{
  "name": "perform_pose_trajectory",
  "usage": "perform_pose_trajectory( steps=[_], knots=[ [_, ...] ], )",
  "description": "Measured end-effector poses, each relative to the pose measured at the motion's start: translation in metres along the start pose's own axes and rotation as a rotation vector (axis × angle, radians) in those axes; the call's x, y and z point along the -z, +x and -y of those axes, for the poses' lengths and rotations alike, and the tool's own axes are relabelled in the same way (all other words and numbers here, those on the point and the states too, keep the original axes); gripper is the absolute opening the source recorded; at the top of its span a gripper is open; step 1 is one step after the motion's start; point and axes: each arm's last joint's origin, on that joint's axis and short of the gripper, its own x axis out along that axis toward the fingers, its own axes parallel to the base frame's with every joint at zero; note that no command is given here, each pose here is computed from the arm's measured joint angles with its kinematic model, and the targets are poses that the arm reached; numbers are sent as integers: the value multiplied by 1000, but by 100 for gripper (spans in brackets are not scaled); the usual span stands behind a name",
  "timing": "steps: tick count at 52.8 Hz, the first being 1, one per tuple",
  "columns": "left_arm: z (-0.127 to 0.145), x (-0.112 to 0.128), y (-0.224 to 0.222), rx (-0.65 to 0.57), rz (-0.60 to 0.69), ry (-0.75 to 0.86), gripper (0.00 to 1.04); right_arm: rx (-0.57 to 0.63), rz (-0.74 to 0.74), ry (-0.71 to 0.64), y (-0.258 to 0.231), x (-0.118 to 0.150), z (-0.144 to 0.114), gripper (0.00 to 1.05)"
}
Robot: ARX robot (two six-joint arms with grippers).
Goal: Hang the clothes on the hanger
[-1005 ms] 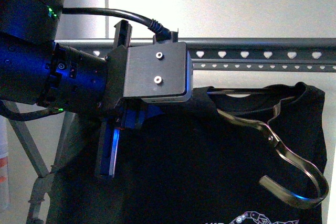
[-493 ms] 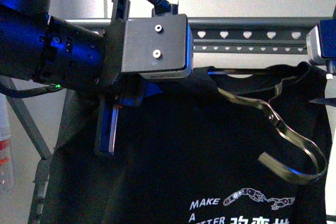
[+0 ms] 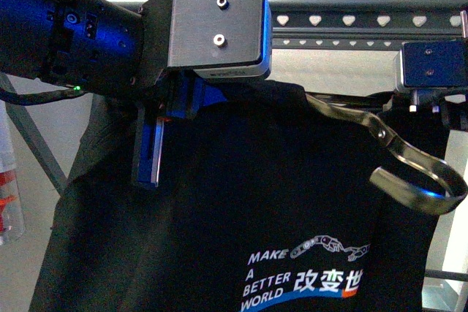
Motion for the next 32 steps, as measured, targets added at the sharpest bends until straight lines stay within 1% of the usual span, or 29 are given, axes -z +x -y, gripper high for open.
perform_pose_trajectory(
  steps=[3,5,8,9,13,15,24,25,27,32],
  knots=[
    [0,0,0,0,0,-4,5,13,12,-4,-3,1,0,15],
    [0,0,0,0,0,-8,5,14,15,-6,-4,2,-1,12],
    [0,0,0,-1,0,0,5,10,27,1,-10,3,-6,5],
    [0,0,0,0,0,7,5,9,27,1,-12,3,-7,3],
    [0,0,0,0,4,16,6,5,26,-1,-23,5,-12,3],
    [0,0,0,1,8,16,13,-1,29,-4,-28,6,-15,3],
    [-2,-1,0,-4,11,18,33,-43,5,9,-38,14,-26,3],
    [-2,-1,0,-5,11,18,37,-57,-3,14,-39,16,-29,3],
    [-2,-1,0,-5,11,18,40,-70,-11,18,-40,17,-31,3],
    [-2,-1,1,-5,12,17,58,-164,-61,45,-44,23,-45,3]
  ],
)
